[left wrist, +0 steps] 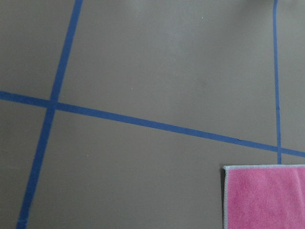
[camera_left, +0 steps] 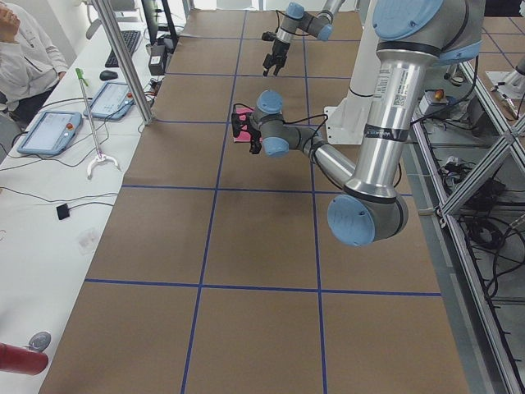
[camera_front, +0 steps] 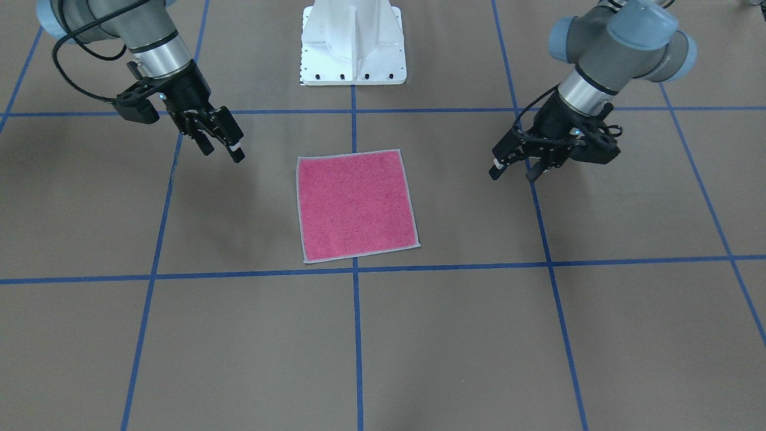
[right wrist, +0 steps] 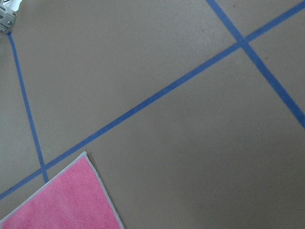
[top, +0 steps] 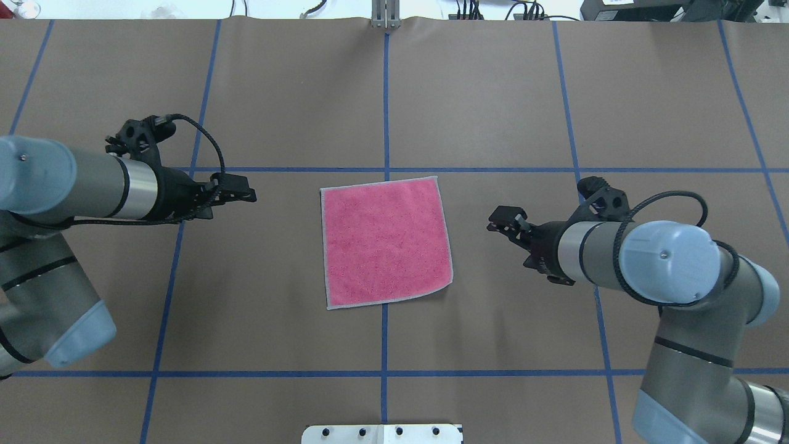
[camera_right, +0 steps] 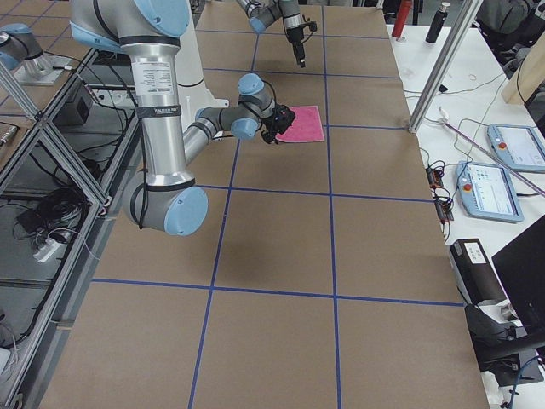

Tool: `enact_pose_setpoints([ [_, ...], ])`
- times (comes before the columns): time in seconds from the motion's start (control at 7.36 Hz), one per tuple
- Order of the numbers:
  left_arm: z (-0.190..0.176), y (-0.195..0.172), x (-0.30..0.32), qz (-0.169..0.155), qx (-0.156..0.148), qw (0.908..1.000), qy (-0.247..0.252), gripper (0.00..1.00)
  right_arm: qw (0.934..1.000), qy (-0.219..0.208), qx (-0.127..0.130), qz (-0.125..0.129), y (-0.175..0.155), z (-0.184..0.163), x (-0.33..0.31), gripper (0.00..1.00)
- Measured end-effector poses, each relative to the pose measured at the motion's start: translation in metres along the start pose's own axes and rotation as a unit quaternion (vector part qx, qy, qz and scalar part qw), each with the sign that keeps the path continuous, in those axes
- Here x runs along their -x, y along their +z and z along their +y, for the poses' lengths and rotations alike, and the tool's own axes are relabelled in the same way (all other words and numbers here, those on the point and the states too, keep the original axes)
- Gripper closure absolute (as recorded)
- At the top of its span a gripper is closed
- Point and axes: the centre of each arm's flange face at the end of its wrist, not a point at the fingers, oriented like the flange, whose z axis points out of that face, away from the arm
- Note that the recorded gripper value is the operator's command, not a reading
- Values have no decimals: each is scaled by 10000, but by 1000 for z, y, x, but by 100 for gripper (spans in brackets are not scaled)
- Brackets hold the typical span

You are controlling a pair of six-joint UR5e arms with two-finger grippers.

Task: Fold towel twice with both arms
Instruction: 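Move both grippers toward the near corners of the pink towel, then lower the left gripper onto the near towel corner while the right gripper holds its corner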

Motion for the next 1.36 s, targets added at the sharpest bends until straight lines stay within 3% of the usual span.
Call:
enact_pose_setpoints([
  [0.27,25,14,-18,85,48,9999,-75,0,9993,189,-243,217,21,60,23,3],
  [0.41,36,20,-23,95,29,9999,-85,0,9988,183,-381,245,32,85,22,10],
  [0.54,46,27,-25,86,-3,9999,-79,0,9982,280,-473,252,40,97,20,27],
  [0.68,54,31,-27,83,-9,9999,-86,0,9974,390,-535,281,50,103,19,34],
  [0.95,63,35,-31,93,-9,9999,-102,0,9958,588,-599,362,73,113,20,36],
  [1.09,65,36,-32,95,-12,9999,-99,0,9954,604,-622,413,80,117,18,52],
  [1.22,65,37,-32,93,-16,9999,-99,0,9952,577,-641,462,84,117,13,74],
  [1.36,65,37,-32,92,-22,9999,-99,0,9952,564,-648,478,85,117,11,85],
])
